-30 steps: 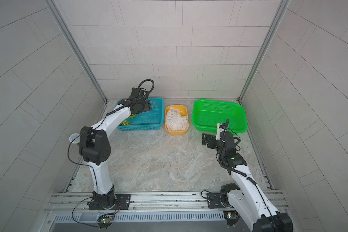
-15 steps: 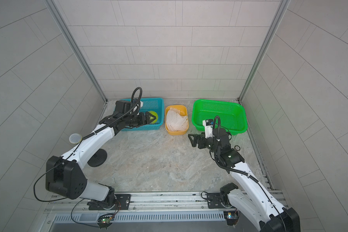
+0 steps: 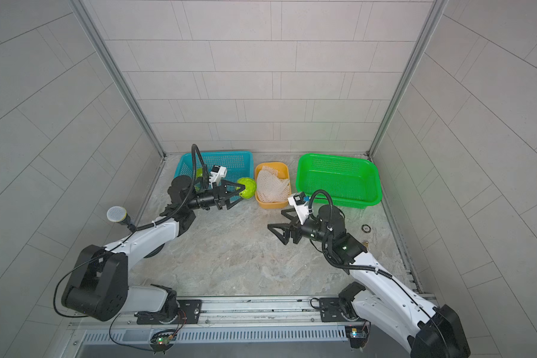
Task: Sleeve custard apples in foam nets
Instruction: Place the custard apple at the center of the board.
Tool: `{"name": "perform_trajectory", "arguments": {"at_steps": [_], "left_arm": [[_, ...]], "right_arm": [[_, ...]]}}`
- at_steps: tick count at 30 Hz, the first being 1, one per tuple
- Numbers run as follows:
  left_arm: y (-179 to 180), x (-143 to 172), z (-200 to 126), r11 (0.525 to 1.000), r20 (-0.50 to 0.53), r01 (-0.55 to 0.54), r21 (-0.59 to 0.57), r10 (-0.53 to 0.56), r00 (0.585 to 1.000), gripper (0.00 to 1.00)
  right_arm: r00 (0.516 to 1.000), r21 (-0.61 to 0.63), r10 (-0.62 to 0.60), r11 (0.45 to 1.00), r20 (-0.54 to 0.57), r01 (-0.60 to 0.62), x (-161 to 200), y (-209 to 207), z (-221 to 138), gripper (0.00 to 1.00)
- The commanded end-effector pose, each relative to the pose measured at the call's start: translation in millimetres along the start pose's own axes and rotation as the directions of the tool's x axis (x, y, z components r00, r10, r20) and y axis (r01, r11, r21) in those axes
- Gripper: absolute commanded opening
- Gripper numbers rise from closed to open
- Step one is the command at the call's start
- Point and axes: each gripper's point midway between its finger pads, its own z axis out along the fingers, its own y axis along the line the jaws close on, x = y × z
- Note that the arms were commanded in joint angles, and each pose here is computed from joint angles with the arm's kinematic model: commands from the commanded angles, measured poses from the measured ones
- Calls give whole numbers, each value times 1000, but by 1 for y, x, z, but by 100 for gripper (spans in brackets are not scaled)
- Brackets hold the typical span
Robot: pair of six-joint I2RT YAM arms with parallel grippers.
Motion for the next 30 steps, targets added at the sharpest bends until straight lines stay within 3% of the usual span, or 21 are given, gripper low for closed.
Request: {"name": "perform_trajectory", "arguments": {"at_steps": [1, 6, 11, 17, 30], "left_arm": [[-37, 31, 2, 986, -98, -122, 117, 134, 986, 75], [-6, 52, -1, 987, -135, -159, 4, 158, 978, 75], [7, 86, -1, 961, -274, -259, -93, 226, 935, 75], [1, 100, 3, 955, -324, -290, -63, 256, 911, 75], [-33, 97, 8, 959, -264, -261, 107, 281, 923, 75]], "right_arm": [[995, -121, -99, 988, 20, 101, -25, 24, 7, 95], [995, -133, -104, 986, -7, 102, -35, 24, 16, 93], [991, -172, -133, 977, -21, 128, -42, 30, 19, 94], [990, -268, -122, 958, -73, 98, -39, 40, 26, 96], [979, -328, -145, 940, -142, 92, -6, 59, 38, 97]]}}
